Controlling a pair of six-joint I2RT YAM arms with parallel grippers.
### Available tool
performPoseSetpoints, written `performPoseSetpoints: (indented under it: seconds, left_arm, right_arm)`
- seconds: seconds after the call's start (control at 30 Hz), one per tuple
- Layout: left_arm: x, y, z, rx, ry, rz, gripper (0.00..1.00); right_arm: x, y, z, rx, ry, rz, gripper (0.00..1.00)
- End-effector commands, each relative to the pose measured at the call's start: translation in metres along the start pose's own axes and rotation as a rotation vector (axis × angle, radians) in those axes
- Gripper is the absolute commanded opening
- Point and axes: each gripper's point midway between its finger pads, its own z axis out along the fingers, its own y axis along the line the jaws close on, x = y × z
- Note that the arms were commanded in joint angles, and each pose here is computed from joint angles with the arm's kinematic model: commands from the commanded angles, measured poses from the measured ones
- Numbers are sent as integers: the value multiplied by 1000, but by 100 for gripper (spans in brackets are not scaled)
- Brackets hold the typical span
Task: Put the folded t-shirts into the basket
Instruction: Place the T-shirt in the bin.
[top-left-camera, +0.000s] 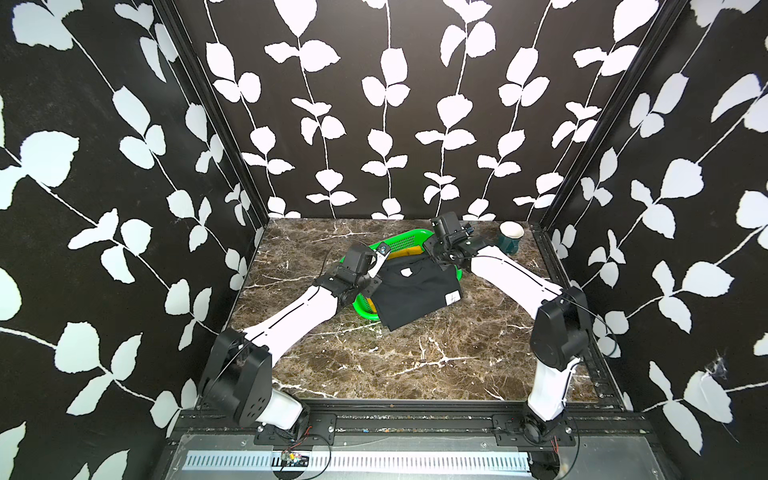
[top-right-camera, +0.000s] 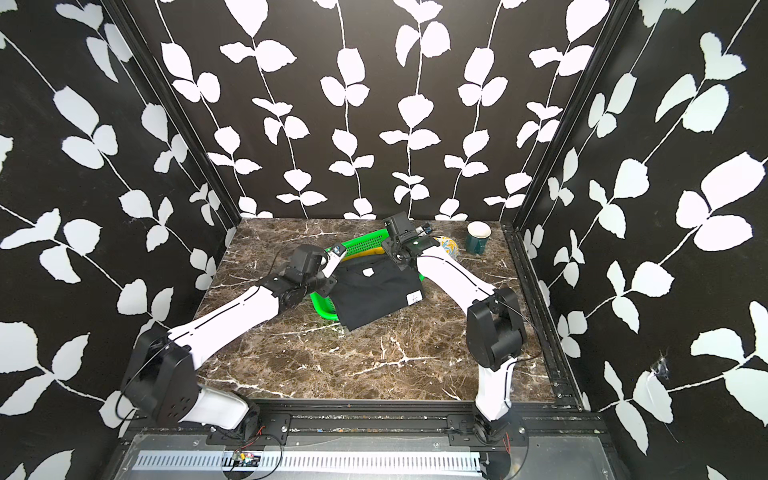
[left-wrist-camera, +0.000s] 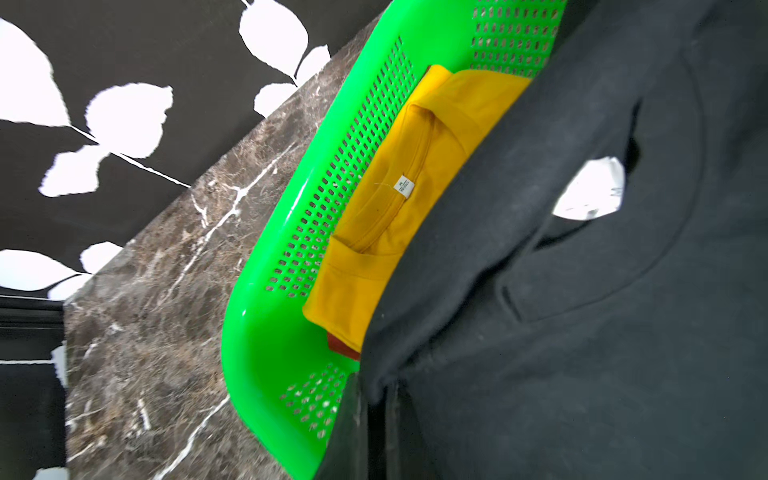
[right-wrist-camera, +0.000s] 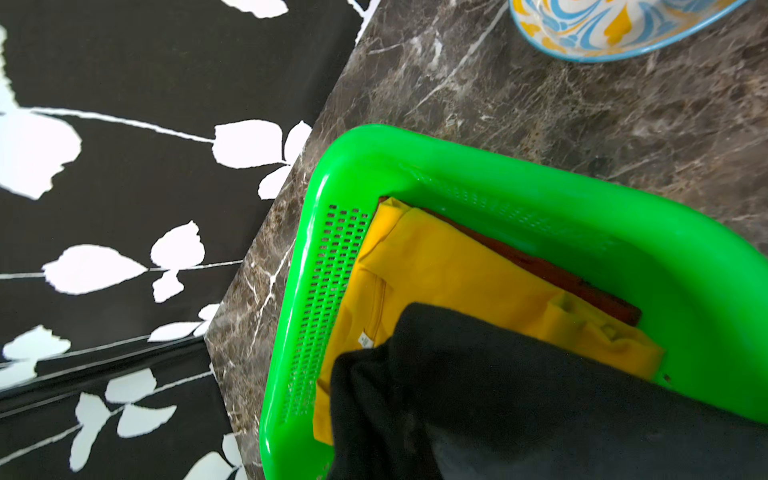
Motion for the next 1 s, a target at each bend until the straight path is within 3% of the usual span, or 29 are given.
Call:
performPoseSetpoints:
  seconds: [0.0,0.17,0.4,0.73,0.97]
  left_arm:
    - [-10,14,7,-30,-24,-10,0]
    - [0,20,23,-21,12,-5,0]
    - [6,35,41,-26,58,-31,0]
    - [15,32,58,-7,94,-9,0]
    - [4,45,72,0,78,-27,0]
  right_arm:
    - [-4,2,25,-13,-11,87,0]
    - [5,1,47,-60,13,223,0]
    - [-5,7,51,-61,-32,214,0]
    - [-3,23,75,-67,9,207,0]
    - [-9,13,84,-51,-5,267,0]
